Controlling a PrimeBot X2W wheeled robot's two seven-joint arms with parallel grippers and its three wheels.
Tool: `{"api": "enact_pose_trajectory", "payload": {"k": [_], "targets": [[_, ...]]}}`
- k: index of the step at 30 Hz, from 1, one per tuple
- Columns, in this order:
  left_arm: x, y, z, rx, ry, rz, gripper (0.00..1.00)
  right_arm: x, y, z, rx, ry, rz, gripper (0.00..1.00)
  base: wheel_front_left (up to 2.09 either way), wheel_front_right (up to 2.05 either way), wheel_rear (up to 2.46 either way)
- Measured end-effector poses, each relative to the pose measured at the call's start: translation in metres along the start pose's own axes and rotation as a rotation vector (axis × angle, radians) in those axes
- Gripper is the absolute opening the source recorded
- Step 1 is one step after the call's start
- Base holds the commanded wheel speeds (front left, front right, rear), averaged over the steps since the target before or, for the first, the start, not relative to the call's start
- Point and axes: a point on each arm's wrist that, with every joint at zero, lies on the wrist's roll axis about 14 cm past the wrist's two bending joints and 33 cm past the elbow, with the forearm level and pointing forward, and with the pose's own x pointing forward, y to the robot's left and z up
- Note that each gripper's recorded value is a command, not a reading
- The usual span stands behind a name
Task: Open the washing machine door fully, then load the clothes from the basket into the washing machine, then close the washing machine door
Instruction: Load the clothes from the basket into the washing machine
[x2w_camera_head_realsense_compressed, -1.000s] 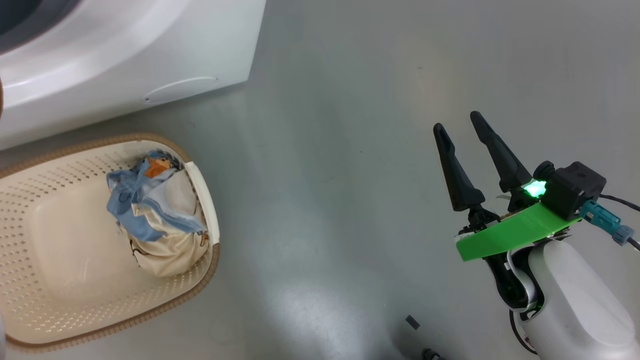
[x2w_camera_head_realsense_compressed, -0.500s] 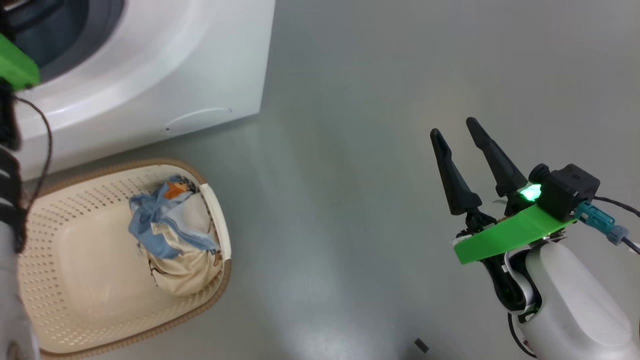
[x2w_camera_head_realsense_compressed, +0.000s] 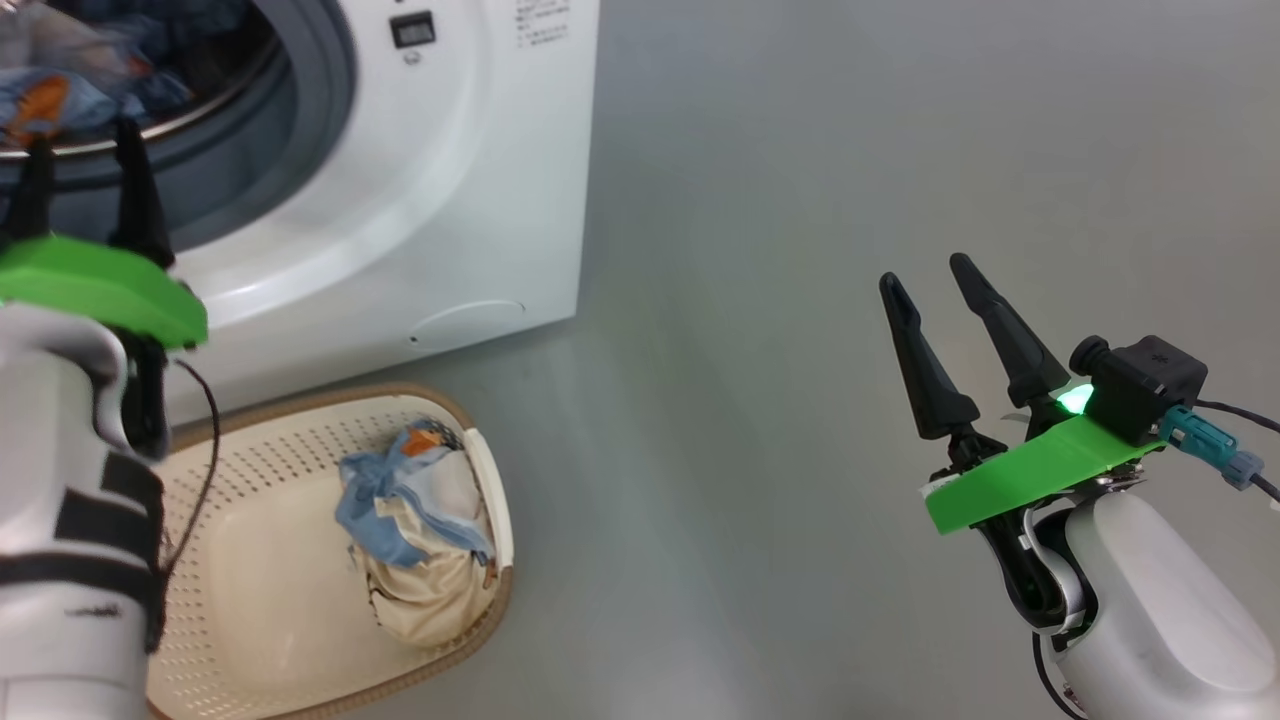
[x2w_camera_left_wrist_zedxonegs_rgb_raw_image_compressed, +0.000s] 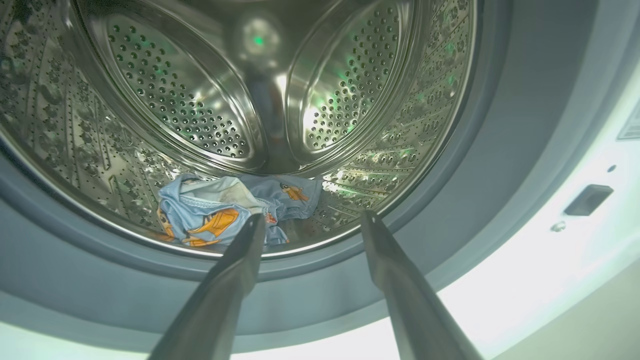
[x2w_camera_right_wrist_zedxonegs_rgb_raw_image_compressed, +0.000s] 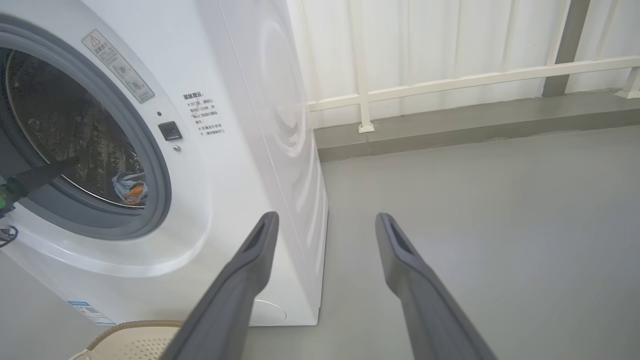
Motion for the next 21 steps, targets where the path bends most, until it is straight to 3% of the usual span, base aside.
{"api": "enact_pose_trajectory", "payload": {"k": [21], "targets": [[-0.126, 0.034, 0.036, 0.013, -0.152, 0.080, 1.00, -0.014, 0.031, 0.031, 0.010, -0.077, 0.087, 1.00, 0.00, 0.00, 0.00]]}}
